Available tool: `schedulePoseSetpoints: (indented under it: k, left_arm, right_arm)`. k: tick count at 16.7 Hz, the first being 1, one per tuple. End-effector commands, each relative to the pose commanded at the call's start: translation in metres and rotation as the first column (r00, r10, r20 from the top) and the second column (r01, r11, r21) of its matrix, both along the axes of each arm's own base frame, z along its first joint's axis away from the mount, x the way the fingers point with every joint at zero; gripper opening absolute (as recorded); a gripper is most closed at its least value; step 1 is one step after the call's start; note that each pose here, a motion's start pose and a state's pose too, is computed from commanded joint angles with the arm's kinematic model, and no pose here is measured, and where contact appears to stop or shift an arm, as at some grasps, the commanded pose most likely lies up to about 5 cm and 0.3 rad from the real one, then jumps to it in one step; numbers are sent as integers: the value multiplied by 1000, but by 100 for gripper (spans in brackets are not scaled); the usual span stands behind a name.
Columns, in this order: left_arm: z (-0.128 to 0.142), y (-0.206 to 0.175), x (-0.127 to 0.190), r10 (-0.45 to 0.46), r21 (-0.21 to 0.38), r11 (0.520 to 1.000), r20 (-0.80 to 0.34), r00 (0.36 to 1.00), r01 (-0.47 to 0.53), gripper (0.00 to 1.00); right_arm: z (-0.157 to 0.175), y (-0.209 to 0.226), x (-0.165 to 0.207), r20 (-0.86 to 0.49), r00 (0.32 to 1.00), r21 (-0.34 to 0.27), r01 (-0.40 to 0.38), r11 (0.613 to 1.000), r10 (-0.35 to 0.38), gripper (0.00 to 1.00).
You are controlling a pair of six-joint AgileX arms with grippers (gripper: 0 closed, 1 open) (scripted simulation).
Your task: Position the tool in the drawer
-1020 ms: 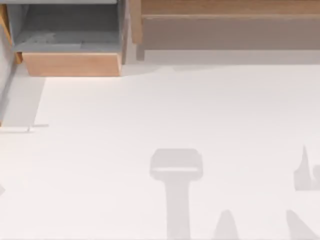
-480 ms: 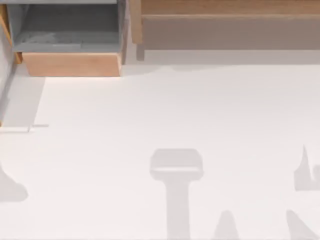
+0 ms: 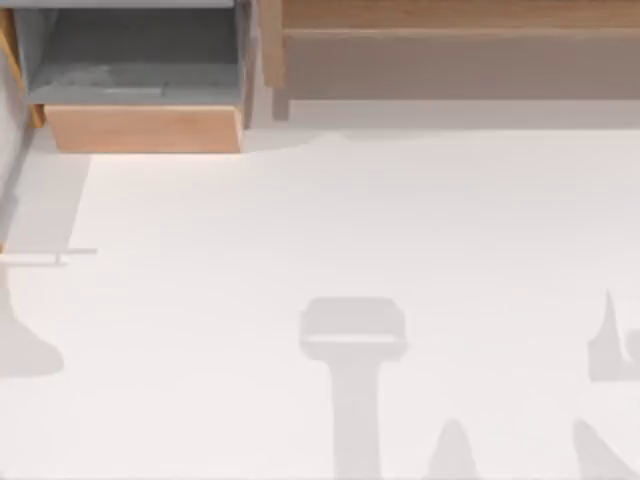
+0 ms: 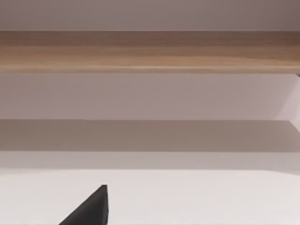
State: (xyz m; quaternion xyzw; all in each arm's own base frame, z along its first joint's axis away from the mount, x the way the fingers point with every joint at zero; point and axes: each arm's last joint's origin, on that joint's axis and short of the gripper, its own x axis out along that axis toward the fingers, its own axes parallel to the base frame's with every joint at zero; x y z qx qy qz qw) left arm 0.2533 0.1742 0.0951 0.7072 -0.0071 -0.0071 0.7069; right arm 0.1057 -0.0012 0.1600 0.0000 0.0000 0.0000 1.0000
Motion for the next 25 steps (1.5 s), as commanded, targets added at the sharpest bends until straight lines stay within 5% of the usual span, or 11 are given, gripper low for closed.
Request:
schedulePoseSetpoints:
  k: [4,17,25]
  left_arm:
    - [0,0,1,0,0,1000,0,1000,0,100]
    - [0,0,1,0,0,1000,0,1000,0,2]
    - [0,0,1,0,0,1000,0,1000,0,0]
  right_arm:
    - [0,0,0,0,1000,0,0,1000,0,100]
    - [0,0,0,0,1000,0,0,1000,0,100]
    - [0,0,0,0,1000,0,0,1000,0,100]
